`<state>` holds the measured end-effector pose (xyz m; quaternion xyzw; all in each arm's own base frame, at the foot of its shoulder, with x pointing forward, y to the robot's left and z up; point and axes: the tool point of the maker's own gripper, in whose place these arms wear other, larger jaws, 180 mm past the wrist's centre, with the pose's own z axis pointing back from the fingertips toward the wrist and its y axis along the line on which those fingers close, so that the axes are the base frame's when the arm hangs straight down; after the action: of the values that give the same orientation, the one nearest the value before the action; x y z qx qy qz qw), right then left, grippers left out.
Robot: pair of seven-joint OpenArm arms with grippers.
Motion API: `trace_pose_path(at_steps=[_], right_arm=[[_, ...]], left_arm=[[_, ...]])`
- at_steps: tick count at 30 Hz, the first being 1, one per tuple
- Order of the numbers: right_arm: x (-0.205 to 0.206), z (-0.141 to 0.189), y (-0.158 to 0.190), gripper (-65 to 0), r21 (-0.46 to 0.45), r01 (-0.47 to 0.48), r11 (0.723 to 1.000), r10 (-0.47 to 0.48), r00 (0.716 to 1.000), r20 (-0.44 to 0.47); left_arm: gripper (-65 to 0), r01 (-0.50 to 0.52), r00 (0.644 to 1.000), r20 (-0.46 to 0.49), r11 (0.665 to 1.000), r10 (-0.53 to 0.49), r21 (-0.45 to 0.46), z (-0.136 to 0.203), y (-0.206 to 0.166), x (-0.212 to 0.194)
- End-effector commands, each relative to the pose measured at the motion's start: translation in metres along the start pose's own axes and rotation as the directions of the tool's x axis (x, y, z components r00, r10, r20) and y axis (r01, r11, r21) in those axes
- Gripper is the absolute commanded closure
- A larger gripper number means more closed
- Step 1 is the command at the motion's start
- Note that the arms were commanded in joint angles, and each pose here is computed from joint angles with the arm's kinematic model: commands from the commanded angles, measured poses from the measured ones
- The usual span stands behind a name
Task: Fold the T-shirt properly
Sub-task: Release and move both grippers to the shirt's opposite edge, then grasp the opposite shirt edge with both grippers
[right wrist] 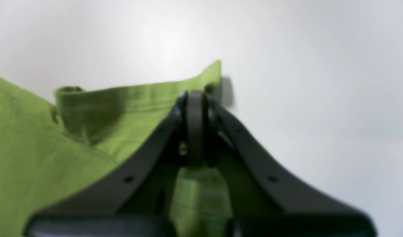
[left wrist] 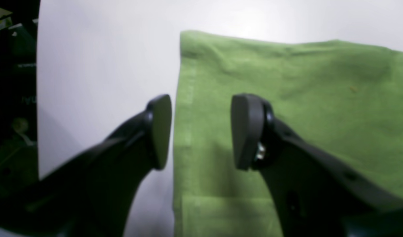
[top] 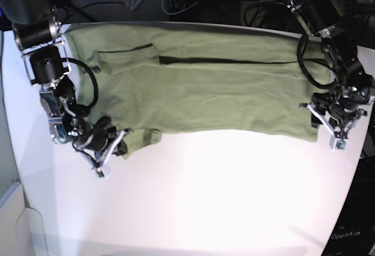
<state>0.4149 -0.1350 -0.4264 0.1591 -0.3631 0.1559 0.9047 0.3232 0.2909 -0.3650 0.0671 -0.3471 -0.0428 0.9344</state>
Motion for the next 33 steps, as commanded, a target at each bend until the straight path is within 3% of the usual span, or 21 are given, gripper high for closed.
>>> trace_pose_path(at_steps=[1,10,15,17,20,27,33], right_arm=[[0.022,0.005,-0.005,-0.9,-0.002,-0.010,1.000,0.010,0.998,0.057],[0.023,0.006,-0.006,-0.9,-0.004,-0.012,1.000,0.012,0.998,0.059],[0.022,0.005,-0.005,-0.9,-0.003,-0.011,1.000,0.012,0.998,0.055],[0.022,0.005,-0.004,-0.9,-0.001,-0.012,1.000,0.012,0.998,0.054],[0.021,0.005,-0.004,-0.9,0.001,-0.012,1.000,0.012,0.999,0.051],[0.021,0.006,-0.007,-0.9,-0.005,-0.014,1.000,0.014,0.999,0.050],[0.021,0.006,-0.007,-0.7,-0.006,-0.015,1.000,0.015,0.999,0.049]], left_arm=[[-28.7,0.007,0.998,0.057,1.000,-0.009,0.027,0.006,0.012,0.020],[-28.9,-0.023,0.998,0.063,1.000,0.023,0.008,-0.014,0.029,0.026],[-41.5,-0.049,0.993,0.102,0.998,0.051,-0.031,-0.028,0.025,0.025],[-43.2,-0.068,0.991,0.114,0.996,0.074,-0.054,-0.035,0.020,0.022],[-43.1,-0.101,0.982,0.155,0.992,0.111,-0.076,-0.044,0.016,0.028],[-43.1,-0.181,0.971,0.131,0.973,0.201,-0.146,-0.072,0.004,0.024],[-43.1,-0.196,0.963,0.154,0.968,0.220,-0.158,-0.075,0.004,0.033]])
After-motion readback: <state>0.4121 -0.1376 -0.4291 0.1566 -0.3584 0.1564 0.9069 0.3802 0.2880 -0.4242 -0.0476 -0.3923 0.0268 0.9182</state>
